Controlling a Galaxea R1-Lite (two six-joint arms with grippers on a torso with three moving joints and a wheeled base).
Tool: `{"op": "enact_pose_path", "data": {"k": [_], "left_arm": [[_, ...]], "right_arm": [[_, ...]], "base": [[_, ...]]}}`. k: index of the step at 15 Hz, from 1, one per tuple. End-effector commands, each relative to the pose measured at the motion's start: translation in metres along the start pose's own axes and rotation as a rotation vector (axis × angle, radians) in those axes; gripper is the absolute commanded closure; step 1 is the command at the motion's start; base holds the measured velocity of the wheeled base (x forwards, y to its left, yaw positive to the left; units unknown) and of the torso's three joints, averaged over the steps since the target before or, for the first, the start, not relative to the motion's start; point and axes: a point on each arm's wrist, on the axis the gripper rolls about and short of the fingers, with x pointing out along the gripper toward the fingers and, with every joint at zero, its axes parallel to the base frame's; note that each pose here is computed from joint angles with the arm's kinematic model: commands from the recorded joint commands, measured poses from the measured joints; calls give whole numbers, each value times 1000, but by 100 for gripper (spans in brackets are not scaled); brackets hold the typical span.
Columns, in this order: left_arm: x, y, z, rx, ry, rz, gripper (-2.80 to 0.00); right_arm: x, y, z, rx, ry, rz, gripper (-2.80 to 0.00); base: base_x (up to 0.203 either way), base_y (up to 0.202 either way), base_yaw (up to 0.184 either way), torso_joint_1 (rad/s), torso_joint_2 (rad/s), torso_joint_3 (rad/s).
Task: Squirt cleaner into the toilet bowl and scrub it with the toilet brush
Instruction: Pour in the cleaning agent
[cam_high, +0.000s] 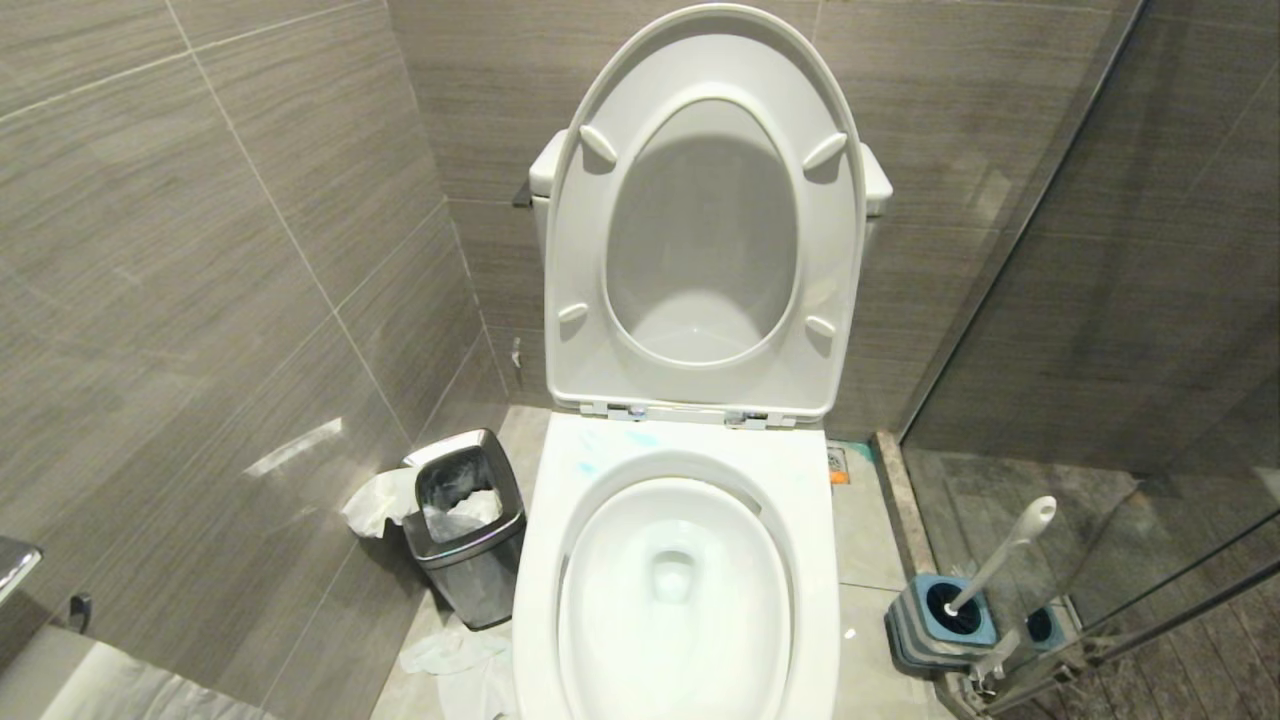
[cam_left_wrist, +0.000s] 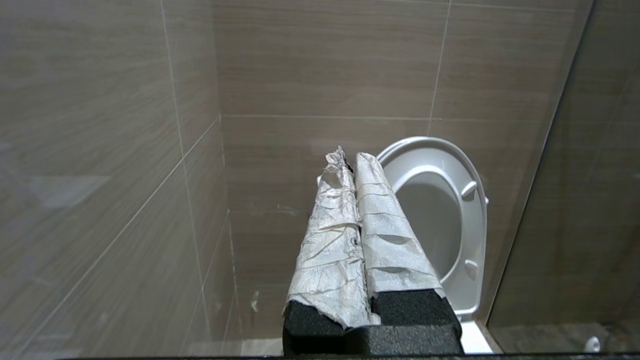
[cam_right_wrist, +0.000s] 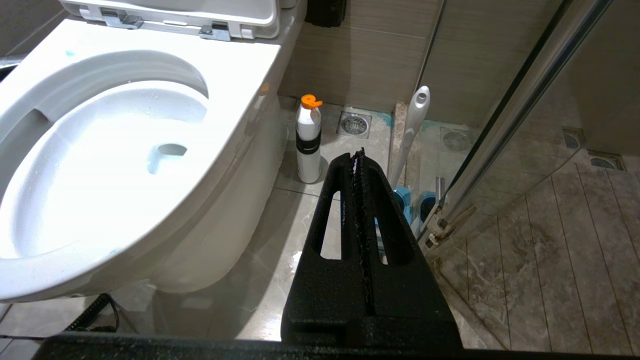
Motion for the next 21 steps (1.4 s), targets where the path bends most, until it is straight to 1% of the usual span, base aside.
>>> {"op": "enact_pose_path", "data": {"k": [1, 4, 6, 8, 10, 11, 13, 15, 16, 17, 21], "left_arm": [[-42, -10, -5, 23, -39, 8, 0], [-69, -22, -18, 41, -3, -41, 0], [-83, -26, -30, 43, 14, -49, 0], [-92, -27, -43, 42, 25, -48, 0], [-93, -25, -53, 41, 42, -38, 0], [-97, -25, -59, 53, 46, -39, 0], [-110, -25, -78, 92, 54, -41, 0], [-121, -24, -103, 99, 74, -22, 0], [-120, -22, -113, 98, 86, 4, 0], [-119, -20, -117, 101, 84, 22, 0], [-109, -15, -143, 100, 125, 34, 0]], "right_arm": [[0, 0, 0, 0, 1, 1, 0], [0, 0, 0, 0, 1, 0, 0], [0, 0, 0, 0, 1, -1, 0], [0, 0, 0, 0, 0, 0, 0], [0, 0, 0, 0, 0, 0, 0], [0, 0, 0, 0, 2, 0, 0], [0, 0, 0, 0, -1, -1, 0], [0, 0, 0, 0, 1, 1, 0], [0, 0, 0, 0, 1, 1, 0], [0, 0, 0, 0, 1, -1, 0], [0, 0, 0, 0, 1, -1, 0]], "base": [[0, 0, 0, 0, 0, 0], [0, 0, 0, 0, 0, 0], [0, 0, 0, 0, 0, 0], [0, 0, 0, 0, 0, 0], [0, 0, 0, 0, 0, 0], [0, 0, 0, 0, 0, 0], [0, 0, 0, 0, 0, 0], [0, 0, 0, 0, 0, 0], [0, 0, 0, 0, 0, 0], [0, 0, 0, 0, 0, 0], [0, 0, 0, 0, 0, 0]]}}
